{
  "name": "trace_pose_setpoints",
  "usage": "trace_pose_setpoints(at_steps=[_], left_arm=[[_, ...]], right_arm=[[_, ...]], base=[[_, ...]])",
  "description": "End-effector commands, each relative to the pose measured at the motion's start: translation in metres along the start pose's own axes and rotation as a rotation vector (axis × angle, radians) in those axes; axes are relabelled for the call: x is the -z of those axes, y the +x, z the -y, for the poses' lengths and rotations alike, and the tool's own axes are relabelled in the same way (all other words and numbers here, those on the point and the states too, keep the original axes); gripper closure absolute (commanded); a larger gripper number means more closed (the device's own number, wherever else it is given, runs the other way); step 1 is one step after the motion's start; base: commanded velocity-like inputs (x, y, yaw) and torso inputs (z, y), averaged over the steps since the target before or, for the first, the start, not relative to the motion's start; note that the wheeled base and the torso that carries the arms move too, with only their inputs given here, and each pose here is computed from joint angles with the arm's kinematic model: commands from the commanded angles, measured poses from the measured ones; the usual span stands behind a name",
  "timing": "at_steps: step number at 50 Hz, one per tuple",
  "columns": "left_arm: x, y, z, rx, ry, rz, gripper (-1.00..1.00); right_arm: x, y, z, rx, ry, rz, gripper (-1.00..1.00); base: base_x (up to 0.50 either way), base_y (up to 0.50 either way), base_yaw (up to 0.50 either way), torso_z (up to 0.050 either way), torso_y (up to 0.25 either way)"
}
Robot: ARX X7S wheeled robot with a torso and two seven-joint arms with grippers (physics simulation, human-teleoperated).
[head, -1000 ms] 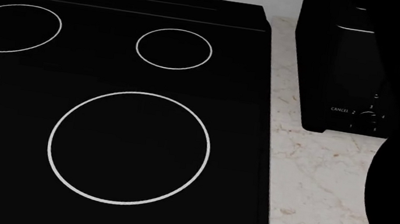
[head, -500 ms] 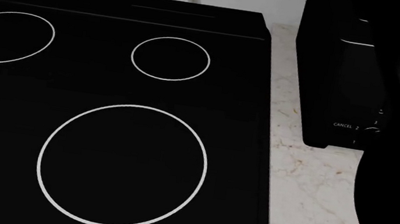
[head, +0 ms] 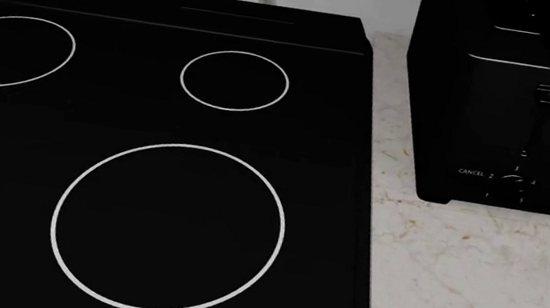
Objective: Press the stop button on the microwave
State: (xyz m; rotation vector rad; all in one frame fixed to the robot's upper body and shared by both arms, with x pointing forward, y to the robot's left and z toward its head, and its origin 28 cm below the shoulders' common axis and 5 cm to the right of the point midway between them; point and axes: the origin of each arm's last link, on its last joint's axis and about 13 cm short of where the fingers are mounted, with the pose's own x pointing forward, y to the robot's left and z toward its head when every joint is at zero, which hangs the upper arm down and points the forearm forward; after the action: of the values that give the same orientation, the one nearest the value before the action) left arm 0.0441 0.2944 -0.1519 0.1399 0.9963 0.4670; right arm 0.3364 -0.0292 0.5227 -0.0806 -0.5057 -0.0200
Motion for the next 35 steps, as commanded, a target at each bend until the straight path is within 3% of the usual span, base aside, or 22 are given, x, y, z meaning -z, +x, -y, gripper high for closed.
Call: trace_pose_setpoints(at_steps=[1, 5, 6, 21, 35], left_arm=[[0.0, 0.0, 0.0, 0.0, 0.0, 0.0, -1.0], [0.0, 0.0, 0.0, 0.0, 0.0, 0.0, -1.0], [0.0, 0.0, 0.0, 0.0, 0.0, 0.0, -1.0], [0.0, 0.0, 0.0, 0.0, 0.0, 0.0, -1.0], [0.0, 0.0, 0.0, 0.0, 0.0, 0.0, -1.0]], right_arm=[[0.011, -0.006, 0.002, -0.004, -0.025, -0.037, -1.0], [0.011, -0.008, 0.003, 0.001, -0.03, -0.036, -1.0], [0.012, -0.01, 0.004, -0.007, -0.017, -0.038, 1.0], [0.01, -0.036, 0.008, -0.009, -0.001, -0.052, 1.0], [0.033, -0.041, 0.009, 0.002, -0.016, -0.126, 1.0]], base=[[0.0, 0.0, 0.0, 0.0, 0.0], [0.0, 0.0, 0.0, 0.0, 0.0], [0.0, 0.0, 0.0, 0.0, 0.0], [0.0, 0.0, 0.0, 0.0, 0.0], [0.0, 0.0, 0.0, 0.0, 0.0]])
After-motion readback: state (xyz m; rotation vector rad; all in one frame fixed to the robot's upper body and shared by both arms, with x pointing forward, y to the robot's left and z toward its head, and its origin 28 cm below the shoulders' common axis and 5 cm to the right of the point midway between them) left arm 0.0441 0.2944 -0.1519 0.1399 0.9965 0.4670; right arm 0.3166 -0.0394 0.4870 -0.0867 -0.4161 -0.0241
